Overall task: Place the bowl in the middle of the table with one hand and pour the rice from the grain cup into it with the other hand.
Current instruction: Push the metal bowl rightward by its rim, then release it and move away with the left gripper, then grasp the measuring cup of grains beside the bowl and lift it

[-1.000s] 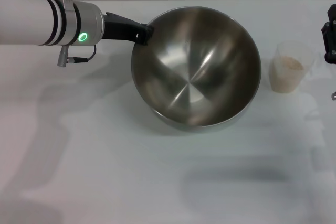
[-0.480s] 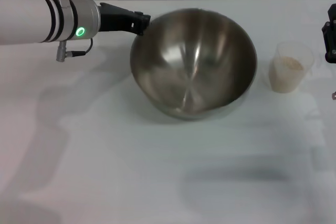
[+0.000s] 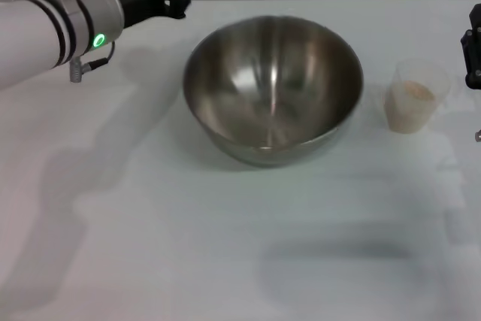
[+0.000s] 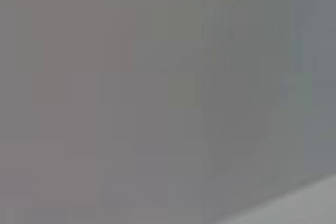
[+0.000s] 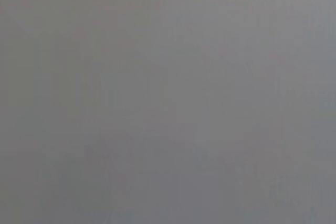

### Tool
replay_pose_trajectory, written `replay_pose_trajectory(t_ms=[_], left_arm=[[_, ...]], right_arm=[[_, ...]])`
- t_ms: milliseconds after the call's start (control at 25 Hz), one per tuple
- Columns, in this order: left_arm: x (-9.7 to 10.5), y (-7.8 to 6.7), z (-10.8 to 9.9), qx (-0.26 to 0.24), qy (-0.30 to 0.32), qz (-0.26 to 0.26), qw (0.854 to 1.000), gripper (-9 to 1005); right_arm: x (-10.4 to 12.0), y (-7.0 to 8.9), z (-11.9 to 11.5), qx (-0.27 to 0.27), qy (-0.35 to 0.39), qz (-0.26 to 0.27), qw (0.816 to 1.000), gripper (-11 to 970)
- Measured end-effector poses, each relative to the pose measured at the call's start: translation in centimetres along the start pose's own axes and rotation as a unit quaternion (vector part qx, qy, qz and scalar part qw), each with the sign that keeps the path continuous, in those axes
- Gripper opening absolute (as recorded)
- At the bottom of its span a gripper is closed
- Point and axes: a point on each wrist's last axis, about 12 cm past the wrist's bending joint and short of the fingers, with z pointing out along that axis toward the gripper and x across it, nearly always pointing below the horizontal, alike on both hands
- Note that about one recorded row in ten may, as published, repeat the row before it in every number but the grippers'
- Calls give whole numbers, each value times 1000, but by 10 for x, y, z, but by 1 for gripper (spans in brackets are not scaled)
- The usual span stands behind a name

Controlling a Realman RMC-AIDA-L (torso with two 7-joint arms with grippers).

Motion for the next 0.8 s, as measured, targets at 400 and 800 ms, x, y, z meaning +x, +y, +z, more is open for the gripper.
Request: replay_pose_trajectory(t_ms=[400,800], left_arm=[[10,-3,-2,-53,-70,38,995,245],[11,-14,-8,-87,-142,74,983,296]], right_arm=[[0,1,2,-2,-2,0,1000,566],[-1,1,7,-5,-7,-4,1000,567]])
